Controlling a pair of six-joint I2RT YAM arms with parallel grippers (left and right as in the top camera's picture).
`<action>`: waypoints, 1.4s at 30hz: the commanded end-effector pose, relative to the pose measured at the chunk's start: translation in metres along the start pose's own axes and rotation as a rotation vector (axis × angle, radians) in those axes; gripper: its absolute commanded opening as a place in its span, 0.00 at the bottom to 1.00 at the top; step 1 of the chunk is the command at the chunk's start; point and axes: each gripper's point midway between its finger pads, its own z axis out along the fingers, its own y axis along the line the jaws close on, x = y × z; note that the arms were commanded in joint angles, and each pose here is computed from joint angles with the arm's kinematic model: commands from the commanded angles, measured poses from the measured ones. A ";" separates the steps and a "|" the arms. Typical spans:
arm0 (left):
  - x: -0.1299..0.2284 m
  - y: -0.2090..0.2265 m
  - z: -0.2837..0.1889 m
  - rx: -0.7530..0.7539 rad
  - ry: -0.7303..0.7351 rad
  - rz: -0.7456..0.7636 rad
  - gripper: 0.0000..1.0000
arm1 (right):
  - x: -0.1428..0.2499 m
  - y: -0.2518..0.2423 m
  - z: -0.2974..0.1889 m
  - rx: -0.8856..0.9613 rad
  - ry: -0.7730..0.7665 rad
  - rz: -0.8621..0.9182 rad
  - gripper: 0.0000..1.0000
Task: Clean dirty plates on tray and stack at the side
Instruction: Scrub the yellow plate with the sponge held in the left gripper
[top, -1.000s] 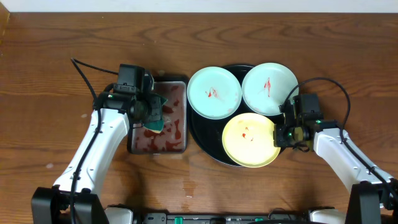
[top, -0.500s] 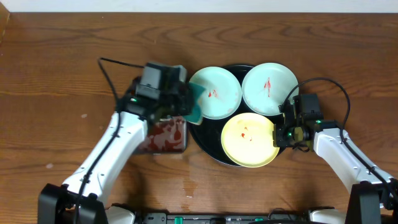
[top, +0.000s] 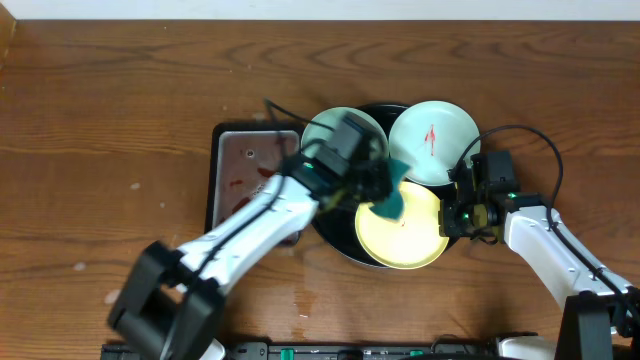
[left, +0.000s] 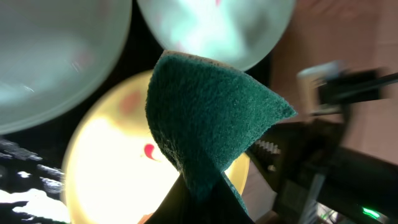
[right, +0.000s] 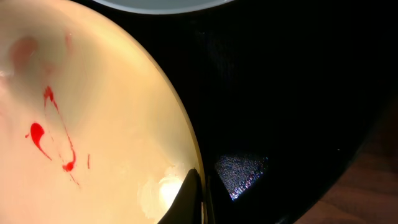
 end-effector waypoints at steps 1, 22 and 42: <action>0.003 -0.003 0.022 -0.034 -0.016 -0.062 0.07 | 0.006 0.001 0.003 0.001 0.023 0.003 0.01; 0.029 0.077 0.061 -0.410 0.013 0.098 0.07 | 0.008 0.001 0.003 0.002 0.030 0.004 0.01; 0.027 0.005 0.051 -0.177 -0.054 0.061 0.07 | 0.008 0.001 0.003 0.002 0.030 0.004 0.01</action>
